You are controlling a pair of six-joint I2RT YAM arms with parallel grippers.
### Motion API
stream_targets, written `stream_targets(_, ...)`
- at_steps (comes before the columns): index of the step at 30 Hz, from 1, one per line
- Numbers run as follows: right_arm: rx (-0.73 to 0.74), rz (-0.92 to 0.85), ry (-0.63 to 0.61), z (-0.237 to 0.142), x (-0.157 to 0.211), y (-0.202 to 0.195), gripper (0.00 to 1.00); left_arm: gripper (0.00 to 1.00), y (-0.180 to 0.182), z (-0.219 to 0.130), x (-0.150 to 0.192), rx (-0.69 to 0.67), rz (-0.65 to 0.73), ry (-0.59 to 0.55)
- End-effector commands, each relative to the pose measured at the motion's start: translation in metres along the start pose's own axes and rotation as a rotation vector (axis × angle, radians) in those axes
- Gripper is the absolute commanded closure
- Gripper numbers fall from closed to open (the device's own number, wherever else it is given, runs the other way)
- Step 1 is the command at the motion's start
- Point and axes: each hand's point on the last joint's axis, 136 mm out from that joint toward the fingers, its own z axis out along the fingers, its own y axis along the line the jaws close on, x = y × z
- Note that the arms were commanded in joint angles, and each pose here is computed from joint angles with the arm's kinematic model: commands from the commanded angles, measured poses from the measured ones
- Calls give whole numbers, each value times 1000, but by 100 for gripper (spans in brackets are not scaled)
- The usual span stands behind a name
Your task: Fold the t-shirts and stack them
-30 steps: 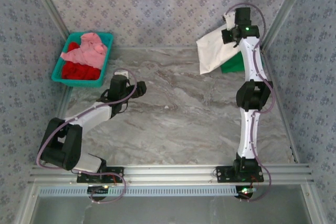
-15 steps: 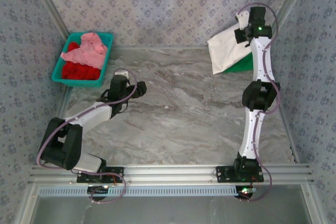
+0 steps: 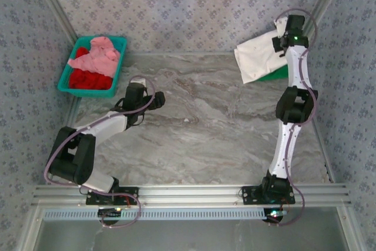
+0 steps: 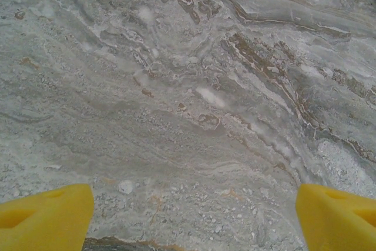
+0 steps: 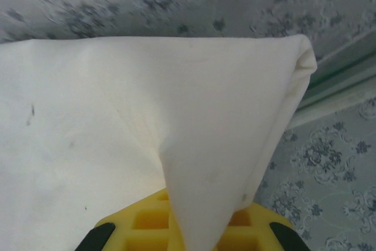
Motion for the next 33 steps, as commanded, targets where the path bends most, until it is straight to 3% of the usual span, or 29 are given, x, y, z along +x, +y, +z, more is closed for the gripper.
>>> stream_targets(1, 150, 26, -60, 16, -3, -39, 100, 11, -8, 1, -13, 19, 18, -10)
stream_targets(5, 208, 44, -52, 41, 14, -55, 97, 11, -9, 2, -15, 18, 23, -5)
stream_targets(6, 226, 62, -51, 46, 18, -63, 71, 11, -9, 2, -16, 16, 24, -5)
stream_targets(7, 234, 82, -43, 50, 22, -67, 31, 10, -9, 1, -17, 16, 28, -9)
stream_targets(8, 246, 102, -40, 51, 24, -74, 4, 10, -9, 0, -19, 14, 31, -13)
stream_targets(9, 252, 115, -39, 50, 24, -79, 0, 10, -9, -1, -20, 12, 35, -16)
stream_targets(19, 162, 342, -111, -2, 14, -69, 0, 8, 1, -12, -41, 9, 5, -116)
stream_targets(22, 130, 411, -141, -18, 21, -54, 0, 0, 20, -28, -55, -5, -31, -212)
stream_targets(28, 94, 543, -202, -59, 49, -14, 0, 0, 60, -79, -72, -150, 67, -440)
stream_targets(31, 99, 536, -225, -90, 61, 14, 0, 0, 79, -106, -67, -216, 110, -574)
stream_targets(33, 102, 557, -199, -109, 75, 31, 0, 0, 95, -117, -62, -293, 122, -602)
